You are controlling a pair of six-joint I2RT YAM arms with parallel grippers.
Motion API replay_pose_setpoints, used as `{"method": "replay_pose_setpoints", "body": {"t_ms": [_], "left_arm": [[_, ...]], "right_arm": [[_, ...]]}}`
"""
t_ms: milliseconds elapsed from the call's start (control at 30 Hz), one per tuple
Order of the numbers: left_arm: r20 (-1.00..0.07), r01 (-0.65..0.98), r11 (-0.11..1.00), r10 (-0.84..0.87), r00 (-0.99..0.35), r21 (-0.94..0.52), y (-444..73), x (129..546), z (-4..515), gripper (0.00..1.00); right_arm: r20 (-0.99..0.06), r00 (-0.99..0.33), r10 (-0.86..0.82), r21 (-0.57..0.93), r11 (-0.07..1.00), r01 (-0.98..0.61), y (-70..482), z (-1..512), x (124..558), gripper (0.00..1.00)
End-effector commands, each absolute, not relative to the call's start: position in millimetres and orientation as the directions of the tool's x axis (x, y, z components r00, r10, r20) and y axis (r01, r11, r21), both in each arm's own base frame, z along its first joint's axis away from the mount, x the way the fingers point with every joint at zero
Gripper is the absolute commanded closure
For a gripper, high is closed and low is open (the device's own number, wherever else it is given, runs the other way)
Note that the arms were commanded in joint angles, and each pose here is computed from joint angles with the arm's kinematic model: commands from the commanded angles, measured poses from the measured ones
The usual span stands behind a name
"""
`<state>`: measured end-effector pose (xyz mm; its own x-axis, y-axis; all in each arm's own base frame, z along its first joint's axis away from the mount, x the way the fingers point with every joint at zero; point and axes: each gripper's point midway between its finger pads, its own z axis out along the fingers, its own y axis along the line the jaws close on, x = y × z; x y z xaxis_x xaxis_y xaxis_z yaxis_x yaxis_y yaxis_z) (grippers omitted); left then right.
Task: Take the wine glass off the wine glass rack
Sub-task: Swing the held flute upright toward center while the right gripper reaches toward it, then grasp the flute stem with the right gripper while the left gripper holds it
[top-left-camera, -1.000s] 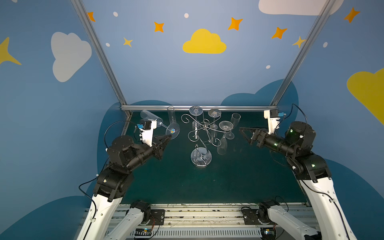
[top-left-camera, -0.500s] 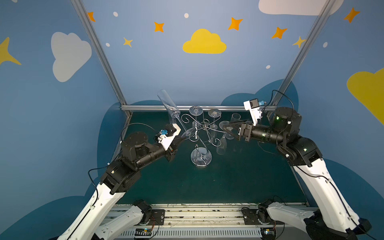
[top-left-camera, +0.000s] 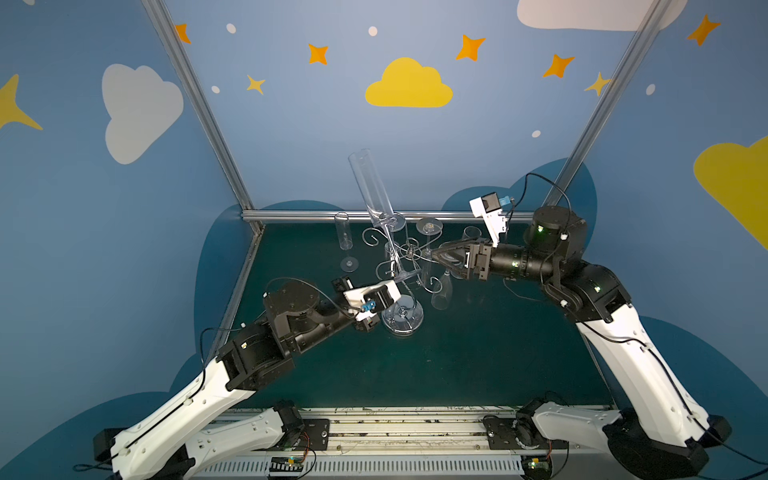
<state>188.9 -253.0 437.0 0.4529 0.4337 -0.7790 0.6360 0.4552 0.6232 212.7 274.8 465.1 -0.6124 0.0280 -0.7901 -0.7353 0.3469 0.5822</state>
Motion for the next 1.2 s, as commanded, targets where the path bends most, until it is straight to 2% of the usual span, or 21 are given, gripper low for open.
{"method": "replay_pose_setpoints", "body": {"t_ms": [0, 267, 633, 1000, 1167], "left_arm": [[-0.683, 0.508, 0.457, 0.488, 0.543, 0.730, -257, 193, 452, 0.97], [-0.623, 0.483, 0.394, 0.532, 0.574, 0.782, -279, 193, 438, 0.97], [-0.594, 0.487, 0.347, 0.554, 0.583, 0.801, -290, 193, 428, 0.97], [-0.582, 0.494, 0.322, 0.566, 0.584, 0.808, -293, 192, 422, 0.97], [-0.585, 0.494, 0.326, 0.560, 0.586, 0.806, -294, 192, 423, 0.97]], "right_arm": [[-0.802, -0.596, 0.029, 0.573, 0.316, -0.756, 280, 475, 208, 0.22], [-0.807, -0.591, -0.004, 0.566, 0.283, -0.774, 293, 472, 199, 0.26], [-0.819, -0.572, -0.040, 0.539, 0.287, -0.792, 301, 465, 195, 0.43], [-0.813, -0.578, -0.073, 0.539, 0.285, -0.793, 311, 455, 194, 0.75], [-0.815, -0.574, -0.080, 0.533, 0.285, -0.797, 314, 453, 193, 0.94]]}}
